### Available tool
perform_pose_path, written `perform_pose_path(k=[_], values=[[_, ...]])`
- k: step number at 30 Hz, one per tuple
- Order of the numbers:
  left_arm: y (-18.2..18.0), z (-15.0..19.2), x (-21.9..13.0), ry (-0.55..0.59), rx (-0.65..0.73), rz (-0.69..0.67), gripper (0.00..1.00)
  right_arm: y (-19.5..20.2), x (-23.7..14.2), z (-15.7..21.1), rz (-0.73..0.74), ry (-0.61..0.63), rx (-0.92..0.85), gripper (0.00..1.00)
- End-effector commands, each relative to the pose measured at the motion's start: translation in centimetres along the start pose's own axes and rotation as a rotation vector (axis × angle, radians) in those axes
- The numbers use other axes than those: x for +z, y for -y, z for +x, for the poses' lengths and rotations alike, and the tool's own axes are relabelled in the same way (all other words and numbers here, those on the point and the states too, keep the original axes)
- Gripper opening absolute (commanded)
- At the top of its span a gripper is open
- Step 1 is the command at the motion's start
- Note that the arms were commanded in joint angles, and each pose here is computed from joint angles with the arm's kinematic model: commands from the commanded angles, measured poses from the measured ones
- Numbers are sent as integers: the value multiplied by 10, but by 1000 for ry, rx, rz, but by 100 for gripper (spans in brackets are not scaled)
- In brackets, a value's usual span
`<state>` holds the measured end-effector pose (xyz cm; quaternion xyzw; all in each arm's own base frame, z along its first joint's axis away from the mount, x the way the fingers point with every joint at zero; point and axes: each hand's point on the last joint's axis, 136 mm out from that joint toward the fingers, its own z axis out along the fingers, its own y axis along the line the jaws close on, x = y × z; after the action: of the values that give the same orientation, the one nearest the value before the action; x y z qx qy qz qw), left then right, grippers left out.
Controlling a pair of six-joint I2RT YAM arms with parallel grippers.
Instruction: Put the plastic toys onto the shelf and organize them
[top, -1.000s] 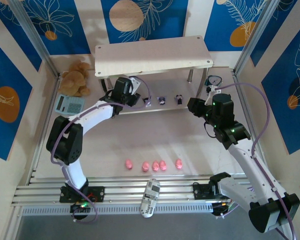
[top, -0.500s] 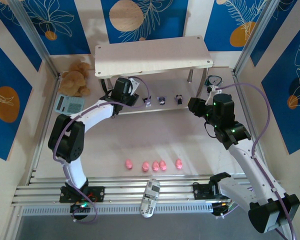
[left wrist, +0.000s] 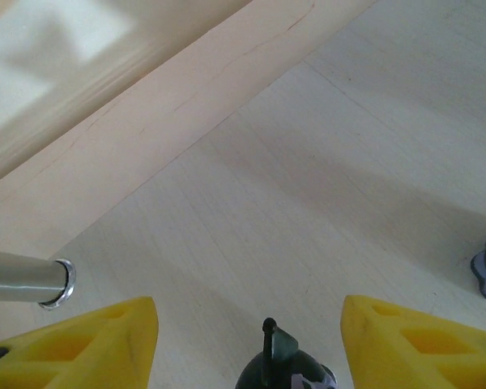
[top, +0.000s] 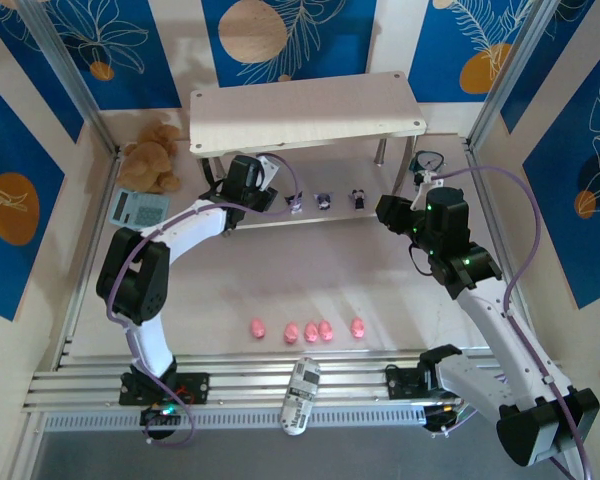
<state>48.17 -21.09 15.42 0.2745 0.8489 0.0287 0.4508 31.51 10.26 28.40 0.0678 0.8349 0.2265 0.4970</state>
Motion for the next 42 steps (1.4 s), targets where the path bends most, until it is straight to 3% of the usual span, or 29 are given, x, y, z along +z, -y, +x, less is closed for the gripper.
perform_pose_path(k=[1,22,42], values=[[-1,2,2,-12,16,30,61,-4,-4,-7,-22,24,11,42],[7,12,2,-35,34,104,52,-5,-6,-8,-25,28,18,42],[-1,25,6,-68,32,95,51,-3,-5,-5,-22,23,26,42]])
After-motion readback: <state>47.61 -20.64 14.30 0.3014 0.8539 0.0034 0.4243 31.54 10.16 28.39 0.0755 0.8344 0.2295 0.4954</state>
